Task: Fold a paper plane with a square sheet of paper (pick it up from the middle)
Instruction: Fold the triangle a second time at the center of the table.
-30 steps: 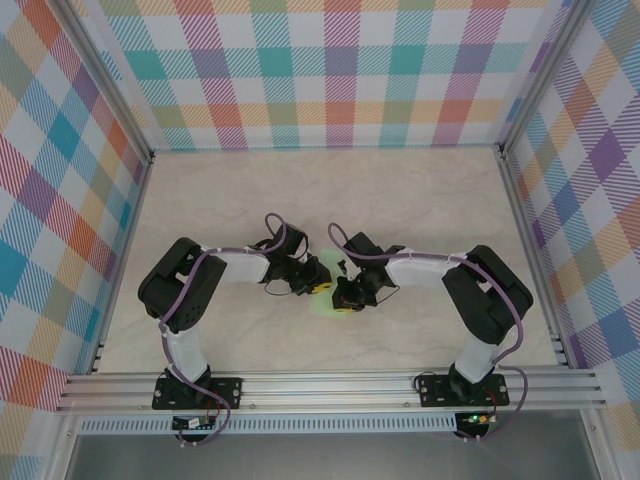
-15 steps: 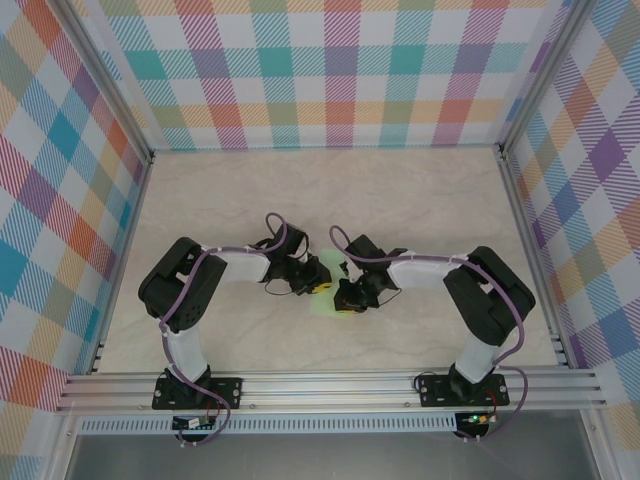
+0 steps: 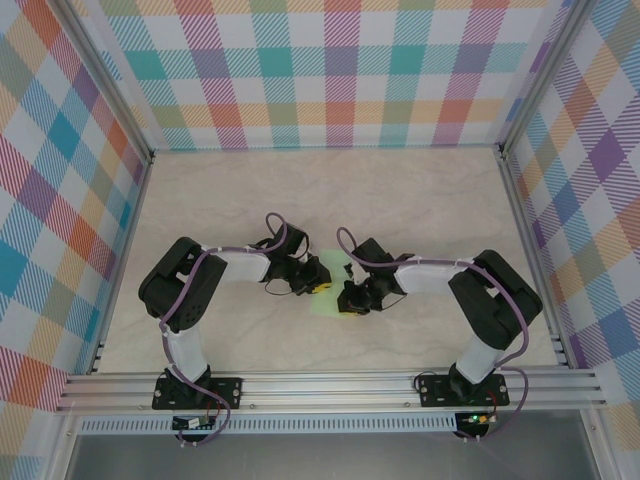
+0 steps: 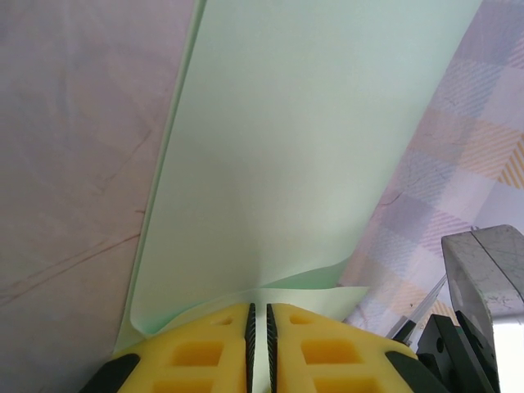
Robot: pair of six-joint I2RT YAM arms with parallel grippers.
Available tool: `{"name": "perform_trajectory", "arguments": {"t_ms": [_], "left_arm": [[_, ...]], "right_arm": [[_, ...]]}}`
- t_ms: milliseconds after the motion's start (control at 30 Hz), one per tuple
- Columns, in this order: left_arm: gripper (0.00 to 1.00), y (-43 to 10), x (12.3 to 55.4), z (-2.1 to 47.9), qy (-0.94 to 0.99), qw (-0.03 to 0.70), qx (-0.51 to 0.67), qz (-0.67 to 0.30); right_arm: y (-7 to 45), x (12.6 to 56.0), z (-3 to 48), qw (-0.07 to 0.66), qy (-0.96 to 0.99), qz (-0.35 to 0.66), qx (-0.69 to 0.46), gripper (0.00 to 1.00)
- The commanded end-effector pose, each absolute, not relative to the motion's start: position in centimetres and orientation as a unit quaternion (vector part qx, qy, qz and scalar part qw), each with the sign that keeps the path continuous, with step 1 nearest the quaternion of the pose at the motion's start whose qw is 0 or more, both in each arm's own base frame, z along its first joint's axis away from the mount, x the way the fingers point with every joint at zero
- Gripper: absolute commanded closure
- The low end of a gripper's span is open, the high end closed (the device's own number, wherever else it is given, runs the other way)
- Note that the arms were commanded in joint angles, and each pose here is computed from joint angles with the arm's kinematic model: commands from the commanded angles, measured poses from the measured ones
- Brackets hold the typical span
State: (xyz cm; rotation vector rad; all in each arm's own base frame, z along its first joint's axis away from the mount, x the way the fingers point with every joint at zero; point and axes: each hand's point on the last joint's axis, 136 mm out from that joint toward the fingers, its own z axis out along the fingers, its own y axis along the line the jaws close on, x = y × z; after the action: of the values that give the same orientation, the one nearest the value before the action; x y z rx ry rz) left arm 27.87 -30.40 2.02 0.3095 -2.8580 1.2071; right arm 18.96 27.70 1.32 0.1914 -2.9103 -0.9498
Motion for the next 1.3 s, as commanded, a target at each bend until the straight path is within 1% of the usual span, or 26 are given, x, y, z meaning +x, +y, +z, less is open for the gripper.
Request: {"name": "perform_trajectory", "arguments": {"t_ms": [0, 200, 500, 733, 833, 1000, 1100, 1267], "left_arm": [[0.85, -28.6, 26.2, -1.8, -0.939, 0.035, 0.116, 0.321], [0.85, -28.7, 26.3, -1.7, -0.939, 0.036, 0.116, 0.322], [0.85, -28.7, 26.3, -1.6, -0.938, 0.036, 0.114, 0.325], [0.85, -28.9, 26.3, -1.5, -0.937, 0.037, 0.112, 0.328], [0.85, -28.9, 26.3, -1.4, -0.937, 0.037, 0.112, 0.33], [0.85, -29.1, 26.6, -1.1, -0.936, 0.033, 0.109, 0.334], [0.85, -29.2, 26.6, -0.7, -0.935, 0.03, 0.107, 0.337], [0.83, -29.6, 27.0, 0.1, -0.933, 0.023, 0.097, 0.347]], "right_arm": [[25.2, 15.7, -0.1, 0.092, -0.956, -0.273, 0.057, 0.88], [24.6, 14.9, -0.5, 0.103, -0.956, -0.268, 0.059, 0.89], [24.3, 15.3, 0.6, 0.089, -0.96, -0.257, 0.065, 0.9], [27.4, 18.3, 4.8, 0.024, -0.942, -0.33, 0.058, 0.88], [29.2, 19.3, 6.1, 0.017, -0.928, -0.367, 0.059, 0.87], [29.8, 20.5, 4.3, 0.026, -0.935, -0.351, 0.042, 0.87], [28.5, 19.9, 1.9, 0.047, -0.948, -0.312, 0.032, 0.87], [26.9, 18.5, -0.1, 0.069, -0.952, -0.298, 0.013, 0.88]]}}
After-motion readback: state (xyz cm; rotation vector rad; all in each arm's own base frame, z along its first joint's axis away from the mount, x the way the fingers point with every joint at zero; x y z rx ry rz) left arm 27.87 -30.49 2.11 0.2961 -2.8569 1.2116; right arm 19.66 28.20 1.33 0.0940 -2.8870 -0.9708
